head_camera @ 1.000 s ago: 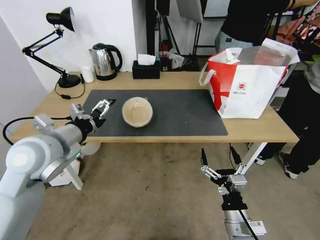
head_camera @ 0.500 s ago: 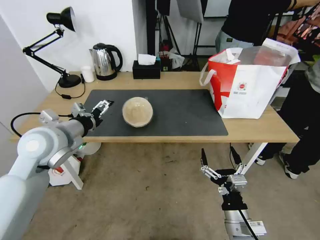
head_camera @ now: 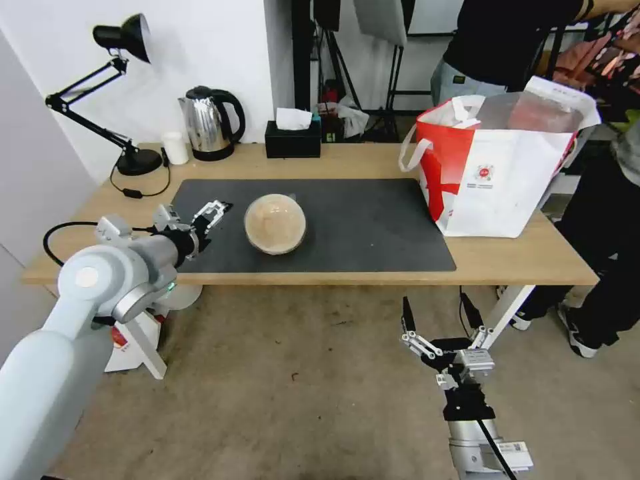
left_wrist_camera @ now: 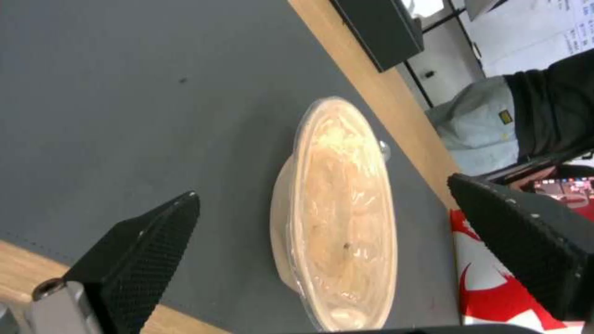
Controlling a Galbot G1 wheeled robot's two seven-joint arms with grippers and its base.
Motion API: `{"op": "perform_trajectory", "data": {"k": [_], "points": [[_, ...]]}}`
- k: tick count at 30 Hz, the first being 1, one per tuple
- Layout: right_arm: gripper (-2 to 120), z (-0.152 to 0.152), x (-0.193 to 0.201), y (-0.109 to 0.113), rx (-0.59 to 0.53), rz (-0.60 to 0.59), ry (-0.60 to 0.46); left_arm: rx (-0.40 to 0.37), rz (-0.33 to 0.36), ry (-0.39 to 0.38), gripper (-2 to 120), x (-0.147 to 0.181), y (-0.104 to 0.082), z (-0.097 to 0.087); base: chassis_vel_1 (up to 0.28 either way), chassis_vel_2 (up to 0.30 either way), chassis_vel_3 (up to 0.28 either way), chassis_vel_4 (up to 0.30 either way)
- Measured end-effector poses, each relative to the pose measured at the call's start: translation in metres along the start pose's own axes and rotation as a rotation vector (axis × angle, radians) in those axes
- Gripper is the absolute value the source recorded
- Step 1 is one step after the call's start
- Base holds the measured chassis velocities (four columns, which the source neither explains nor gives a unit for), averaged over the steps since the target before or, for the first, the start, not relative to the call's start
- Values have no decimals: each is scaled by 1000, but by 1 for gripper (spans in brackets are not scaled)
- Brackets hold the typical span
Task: Pick up the trash from the table and place it into the takeout bag.
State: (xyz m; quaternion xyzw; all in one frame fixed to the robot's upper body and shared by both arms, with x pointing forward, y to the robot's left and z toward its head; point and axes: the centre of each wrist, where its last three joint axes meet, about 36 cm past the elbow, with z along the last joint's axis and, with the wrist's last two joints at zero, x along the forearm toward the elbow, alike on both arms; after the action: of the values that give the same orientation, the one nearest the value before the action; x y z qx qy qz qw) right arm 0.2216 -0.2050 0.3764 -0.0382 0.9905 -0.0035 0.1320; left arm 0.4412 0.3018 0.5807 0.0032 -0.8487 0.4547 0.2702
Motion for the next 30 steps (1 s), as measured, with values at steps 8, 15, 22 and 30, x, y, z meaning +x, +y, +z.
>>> {"op": "perform_trajectory", "data": {"k": [8,15,22,30], "points": [[100,0,0,0,0,0,0,11,-5,27,100,-11,3,4,0,0,0,0],[100,0,0,0,0,0,0,5,-4,33,100,-13,2,5,0,0,0,0],[100,0,0,0,0,0,0,3,1,51,100,-23,-3,8,0,0,0,0],[100,0,0,0,0,0,0,-8,9,63,100,-31,-10,9,0,0,0,0]]}}
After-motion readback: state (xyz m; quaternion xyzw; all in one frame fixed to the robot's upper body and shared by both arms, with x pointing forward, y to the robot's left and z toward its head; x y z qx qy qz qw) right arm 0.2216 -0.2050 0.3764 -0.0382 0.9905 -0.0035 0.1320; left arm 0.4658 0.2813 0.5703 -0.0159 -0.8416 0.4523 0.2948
